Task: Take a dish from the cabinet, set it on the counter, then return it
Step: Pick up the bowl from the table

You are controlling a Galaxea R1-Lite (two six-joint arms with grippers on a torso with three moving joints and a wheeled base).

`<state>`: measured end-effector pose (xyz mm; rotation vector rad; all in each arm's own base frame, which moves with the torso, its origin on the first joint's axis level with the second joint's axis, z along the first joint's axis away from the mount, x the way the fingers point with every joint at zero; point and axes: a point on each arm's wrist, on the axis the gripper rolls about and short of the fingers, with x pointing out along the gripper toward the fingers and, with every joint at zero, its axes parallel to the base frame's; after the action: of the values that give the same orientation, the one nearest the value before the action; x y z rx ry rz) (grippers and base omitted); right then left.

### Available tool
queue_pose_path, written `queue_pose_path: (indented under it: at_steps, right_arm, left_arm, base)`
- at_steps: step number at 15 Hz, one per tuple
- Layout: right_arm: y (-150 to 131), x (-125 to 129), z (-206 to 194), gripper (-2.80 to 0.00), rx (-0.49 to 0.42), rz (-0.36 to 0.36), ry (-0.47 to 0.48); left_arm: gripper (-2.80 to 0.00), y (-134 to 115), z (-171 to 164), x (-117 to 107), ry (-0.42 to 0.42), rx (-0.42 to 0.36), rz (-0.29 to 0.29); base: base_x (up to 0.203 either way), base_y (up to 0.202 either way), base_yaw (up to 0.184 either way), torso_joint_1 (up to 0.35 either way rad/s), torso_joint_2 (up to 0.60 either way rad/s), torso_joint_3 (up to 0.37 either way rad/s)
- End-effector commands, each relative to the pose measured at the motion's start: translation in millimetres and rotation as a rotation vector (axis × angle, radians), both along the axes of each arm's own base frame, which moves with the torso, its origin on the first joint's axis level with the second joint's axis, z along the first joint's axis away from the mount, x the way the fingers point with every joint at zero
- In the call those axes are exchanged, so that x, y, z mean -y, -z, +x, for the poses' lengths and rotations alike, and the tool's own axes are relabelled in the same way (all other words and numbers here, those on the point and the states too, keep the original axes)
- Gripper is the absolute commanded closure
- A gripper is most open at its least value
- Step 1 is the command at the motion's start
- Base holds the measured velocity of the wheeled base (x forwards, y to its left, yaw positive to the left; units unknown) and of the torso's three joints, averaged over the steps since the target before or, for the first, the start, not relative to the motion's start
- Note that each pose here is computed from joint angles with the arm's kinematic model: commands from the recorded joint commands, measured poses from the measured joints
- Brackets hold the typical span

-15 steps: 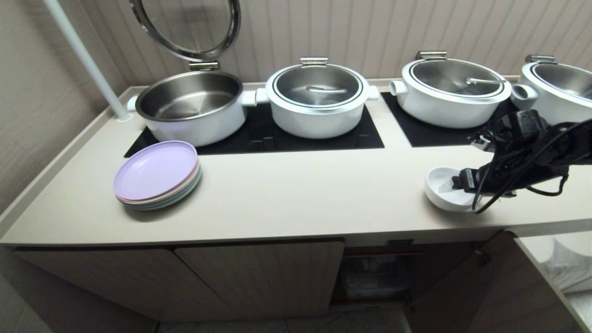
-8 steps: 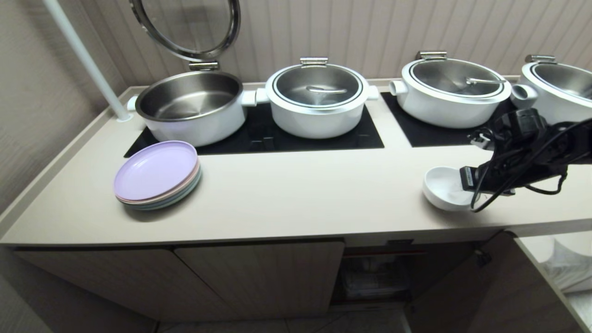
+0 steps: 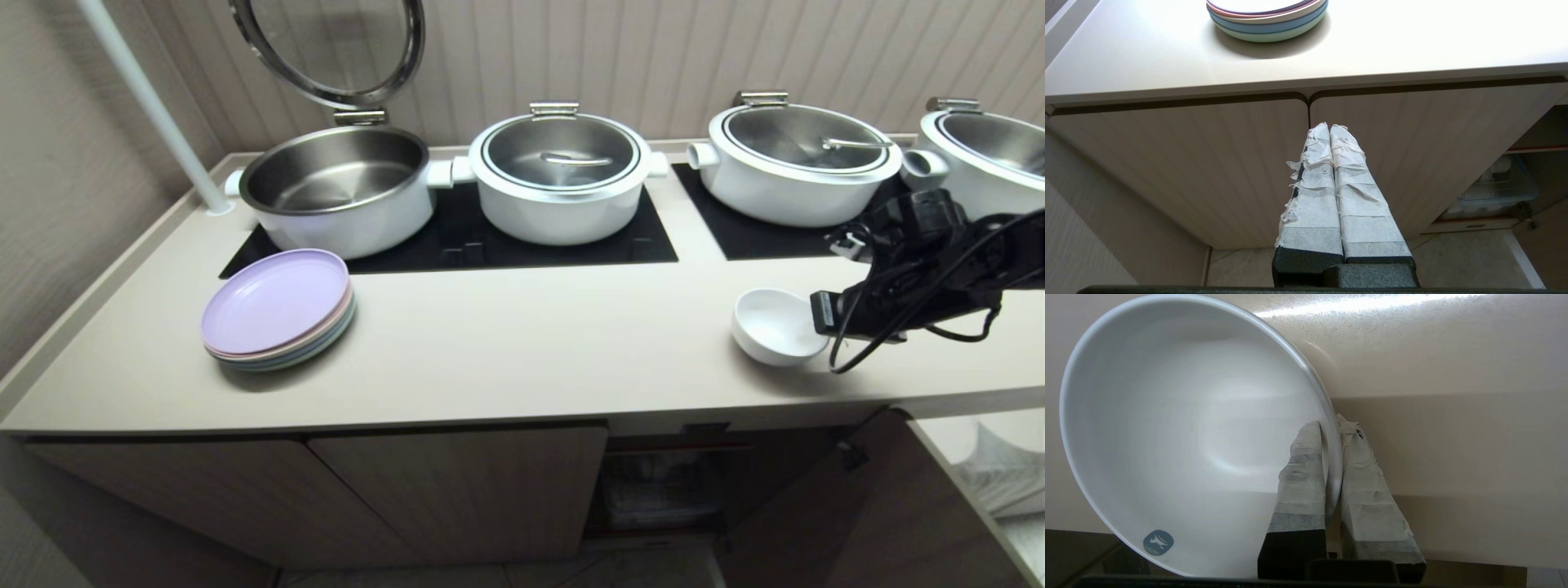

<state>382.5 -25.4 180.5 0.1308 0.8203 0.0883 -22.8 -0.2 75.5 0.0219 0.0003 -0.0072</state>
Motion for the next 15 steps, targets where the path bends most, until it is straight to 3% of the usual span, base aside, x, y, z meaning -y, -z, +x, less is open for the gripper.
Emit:
queue_pose_path:
  at_steps: [1, 4, 7, 15]
  right_arm:
    - [1, 0, -1, 0.00, -0.010, 0.002, -0.001]
    - [1, -1, -3, 0.00, -0.020, 0.018, 0.013]
    - [-4, -3, -7, 0.00, -0.026, 0.087, 0.079]
    - [-9, -7, -25, 0.00, -0.045, 0.139, 0.124]
  left_arm:
    - [0.00, 0, 0, 0, 0.000, 0.000, 0.001]
    - [0.00, 0, 0, 0, 0.000, 0.000, 0.001]
    - [0.00, 0, 0, 0, 0.000, 0.000, 0.001]
    - [0.00, 0, 0, 0, 0.000, 0.000, 0.001]
  base:
    - [0.000, 0.000, 0.000, 0.000, 0.00, 0.000]
    - [0.000, 0.000, 0.000, 0.000, 0.00, 0.000]
    - [0.000, 0.000, 0.000, 0.000, 0.00, 0.000]
    - [0.000, 0.000, 0.000, 0.000, 0.00, 0.000]
